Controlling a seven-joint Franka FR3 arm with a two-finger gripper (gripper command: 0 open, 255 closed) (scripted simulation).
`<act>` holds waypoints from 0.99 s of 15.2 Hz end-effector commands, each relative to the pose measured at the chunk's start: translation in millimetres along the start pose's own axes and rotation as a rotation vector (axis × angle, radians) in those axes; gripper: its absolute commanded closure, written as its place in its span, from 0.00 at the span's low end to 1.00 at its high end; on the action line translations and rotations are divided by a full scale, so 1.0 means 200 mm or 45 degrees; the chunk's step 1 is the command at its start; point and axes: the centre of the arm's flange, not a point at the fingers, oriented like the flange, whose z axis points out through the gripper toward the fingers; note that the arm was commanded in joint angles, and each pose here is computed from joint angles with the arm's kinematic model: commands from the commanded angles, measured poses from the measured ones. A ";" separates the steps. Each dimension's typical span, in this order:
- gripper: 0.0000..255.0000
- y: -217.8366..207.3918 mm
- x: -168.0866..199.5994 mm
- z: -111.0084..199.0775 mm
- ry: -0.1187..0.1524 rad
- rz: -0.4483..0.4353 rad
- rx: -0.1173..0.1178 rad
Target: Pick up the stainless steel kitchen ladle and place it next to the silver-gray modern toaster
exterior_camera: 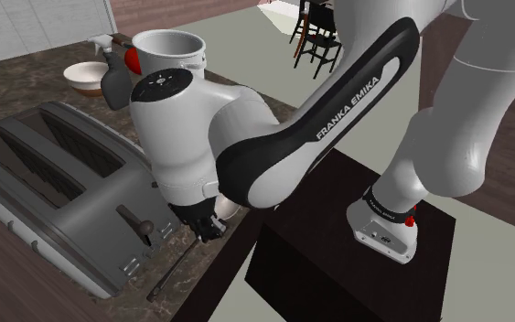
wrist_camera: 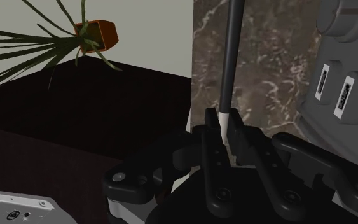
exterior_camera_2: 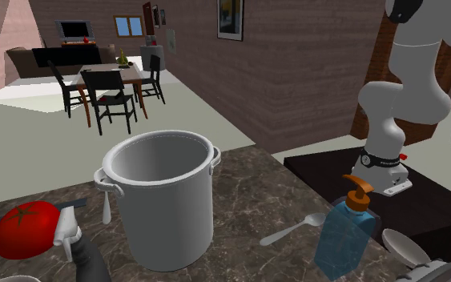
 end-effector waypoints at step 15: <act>0.00 -0.01 -0.02 0.16 0.000 0.000 0.001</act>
